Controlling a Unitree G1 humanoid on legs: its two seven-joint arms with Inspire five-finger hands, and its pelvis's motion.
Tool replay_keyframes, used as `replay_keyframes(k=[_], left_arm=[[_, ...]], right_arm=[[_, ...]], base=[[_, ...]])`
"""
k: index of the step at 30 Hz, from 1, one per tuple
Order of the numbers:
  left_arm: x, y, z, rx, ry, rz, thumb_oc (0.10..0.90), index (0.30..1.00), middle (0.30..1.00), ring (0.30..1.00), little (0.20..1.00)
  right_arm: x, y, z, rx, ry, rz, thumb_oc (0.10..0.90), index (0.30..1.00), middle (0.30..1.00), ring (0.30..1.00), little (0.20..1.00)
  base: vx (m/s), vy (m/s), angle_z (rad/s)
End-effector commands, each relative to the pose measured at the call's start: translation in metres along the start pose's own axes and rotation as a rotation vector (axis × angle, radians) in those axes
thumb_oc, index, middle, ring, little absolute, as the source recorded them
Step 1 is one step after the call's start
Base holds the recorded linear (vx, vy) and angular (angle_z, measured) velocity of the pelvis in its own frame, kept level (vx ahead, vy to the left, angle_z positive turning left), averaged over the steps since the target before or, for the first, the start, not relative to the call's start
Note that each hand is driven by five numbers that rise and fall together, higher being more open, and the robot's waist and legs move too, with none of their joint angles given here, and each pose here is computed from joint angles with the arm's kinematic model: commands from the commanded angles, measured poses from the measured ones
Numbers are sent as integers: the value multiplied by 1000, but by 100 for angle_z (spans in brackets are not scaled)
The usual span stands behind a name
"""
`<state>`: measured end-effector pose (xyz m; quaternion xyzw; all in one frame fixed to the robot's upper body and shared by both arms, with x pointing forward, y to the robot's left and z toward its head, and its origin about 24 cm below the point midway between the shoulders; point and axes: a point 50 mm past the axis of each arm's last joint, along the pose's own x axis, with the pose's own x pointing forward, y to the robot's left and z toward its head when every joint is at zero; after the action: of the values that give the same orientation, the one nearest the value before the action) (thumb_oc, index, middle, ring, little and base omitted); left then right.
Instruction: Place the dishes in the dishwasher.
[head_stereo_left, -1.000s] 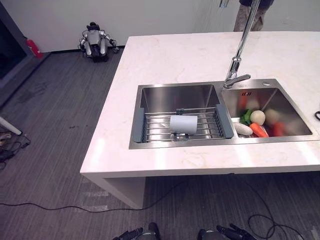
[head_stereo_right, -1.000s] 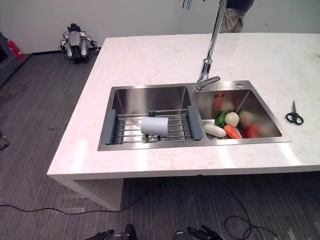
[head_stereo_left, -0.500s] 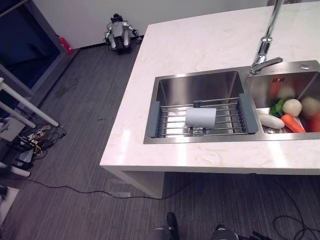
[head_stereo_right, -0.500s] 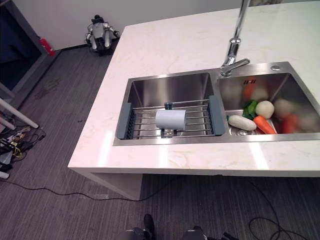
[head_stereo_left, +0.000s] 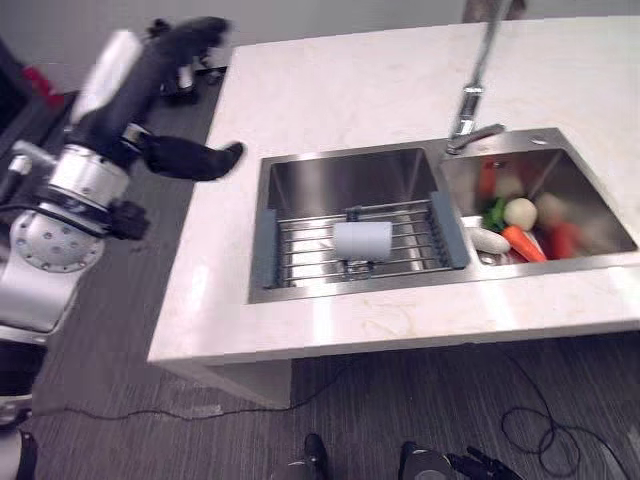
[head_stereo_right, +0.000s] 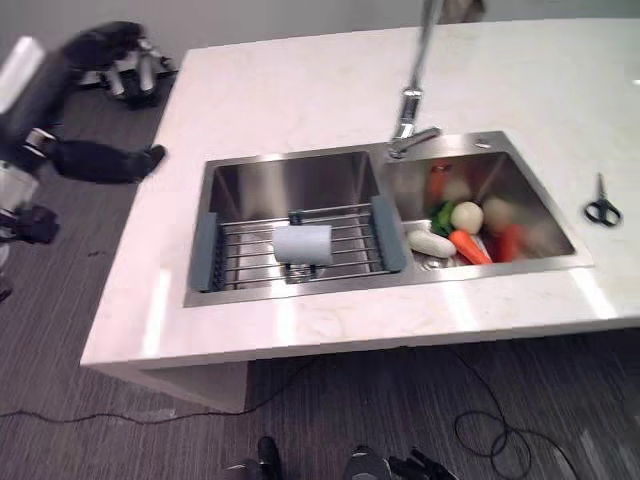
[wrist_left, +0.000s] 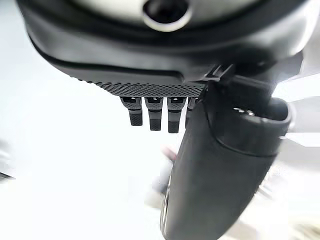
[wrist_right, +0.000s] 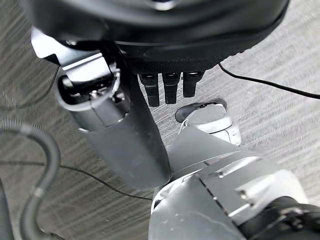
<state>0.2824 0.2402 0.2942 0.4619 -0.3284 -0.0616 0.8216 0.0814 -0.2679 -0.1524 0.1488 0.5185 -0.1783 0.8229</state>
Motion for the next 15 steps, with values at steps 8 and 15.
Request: replay_keyframes(k=[8, 15], left_arm=[[43, 40, -10, 9, 114, 1, 800, 900, 900, 900, 900], [54, 13, -29, 48, 248, -234, 800, 900, 900, 900, 900]], right_arm=[[-17, -51, -4, 57, 5, -110, 800, 900, 900, 900, 900], [-22, -59, -10, 71, -7, -110, 800, 900, 900, 900, 900]], base=[[24, 5, -27], [28, 13, -27]])
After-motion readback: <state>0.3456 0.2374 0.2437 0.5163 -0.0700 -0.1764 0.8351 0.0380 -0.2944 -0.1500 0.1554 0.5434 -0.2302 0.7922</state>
